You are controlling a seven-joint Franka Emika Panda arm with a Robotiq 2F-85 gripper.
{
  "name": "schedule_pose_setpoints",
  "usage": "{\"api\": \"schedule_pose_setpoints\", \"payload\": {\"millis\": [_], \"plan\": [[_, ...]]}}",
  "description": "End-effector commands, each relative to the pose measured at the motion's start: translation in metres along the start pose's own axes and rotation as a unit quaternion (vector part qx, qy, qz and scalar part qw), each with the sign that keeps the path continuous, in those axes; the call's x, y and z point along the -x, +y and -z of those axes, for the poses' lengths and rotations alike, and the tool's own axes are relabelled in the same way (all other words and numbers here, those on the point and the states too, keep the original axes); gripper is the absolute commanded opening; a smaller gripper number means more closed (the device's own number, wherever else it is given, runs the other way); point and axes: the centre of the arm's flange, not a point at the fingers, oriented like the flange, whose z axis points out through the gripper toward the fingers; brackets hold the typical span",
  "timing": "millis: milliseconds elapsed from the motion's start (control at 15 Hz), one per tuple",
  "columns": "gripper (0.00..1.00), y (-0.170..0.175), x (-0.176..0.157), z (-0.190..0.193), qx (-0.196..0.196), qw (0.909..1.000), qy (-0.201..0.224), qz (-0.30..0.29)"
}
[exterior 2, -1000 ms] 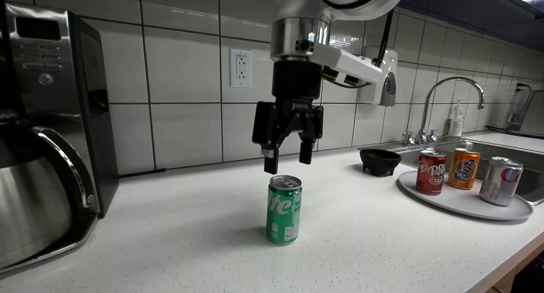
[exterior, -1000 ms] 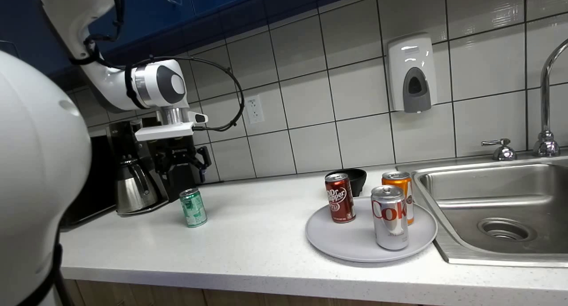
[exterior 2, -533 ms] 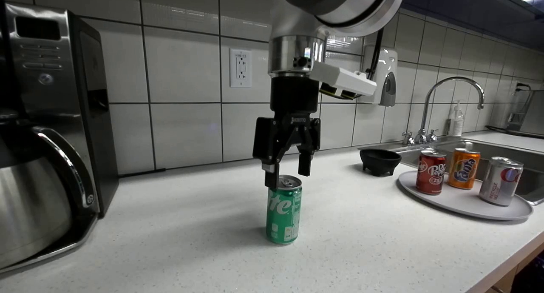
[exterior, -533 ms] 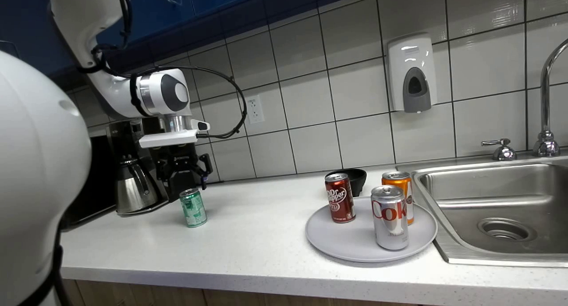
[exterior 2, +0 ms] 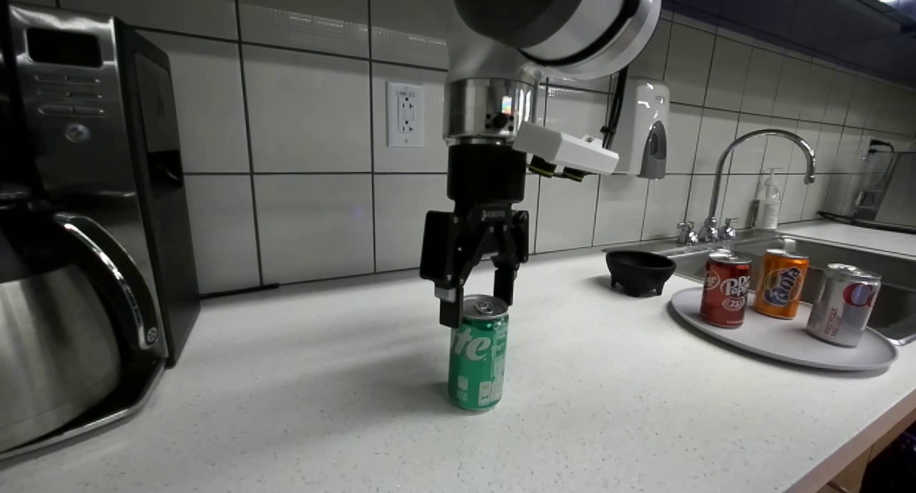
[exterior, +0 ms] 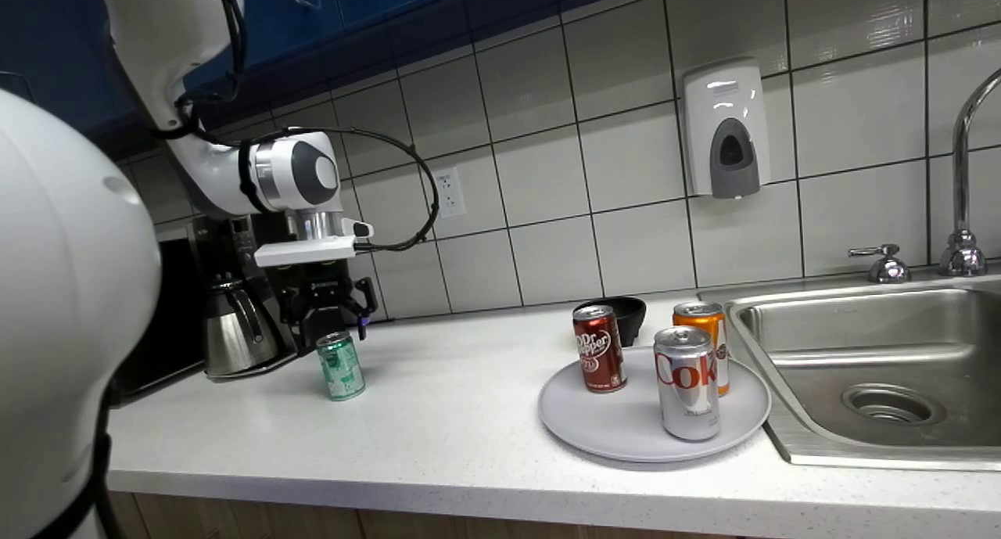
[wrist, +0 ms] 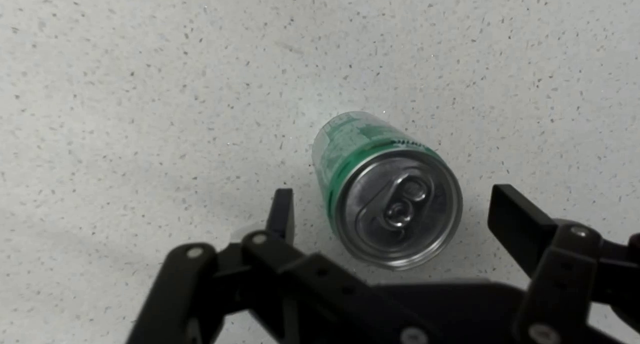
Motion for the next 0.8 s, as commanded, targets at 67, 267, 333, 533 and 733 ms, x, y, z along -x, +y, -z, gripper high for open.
{"api": "schedule_pose_setpoints", "payload": {"millis": [67, 267, 333, 533, 733], "plan": [[1.0, 0.0053, -0.0099, 0.0004, -0.006, 0.9998, -0.011, 0.018], [1.0, 0.0052, -0.0117, -0.0025, -0.007, 0.9997, -0.013, 0.021], [1.0, 0.0051, -0.012, -0.0031, -0.007, 0.9997, -0.014, 0.021], [0.74, 0.0048, -0.0126, -0.0048, -0.009, 0.9996, -0.016, 0.022], [0.49, 0.0047, -0.0137, -0.0062, -0.011, 0.9996, -0.017, 0.022]]}}
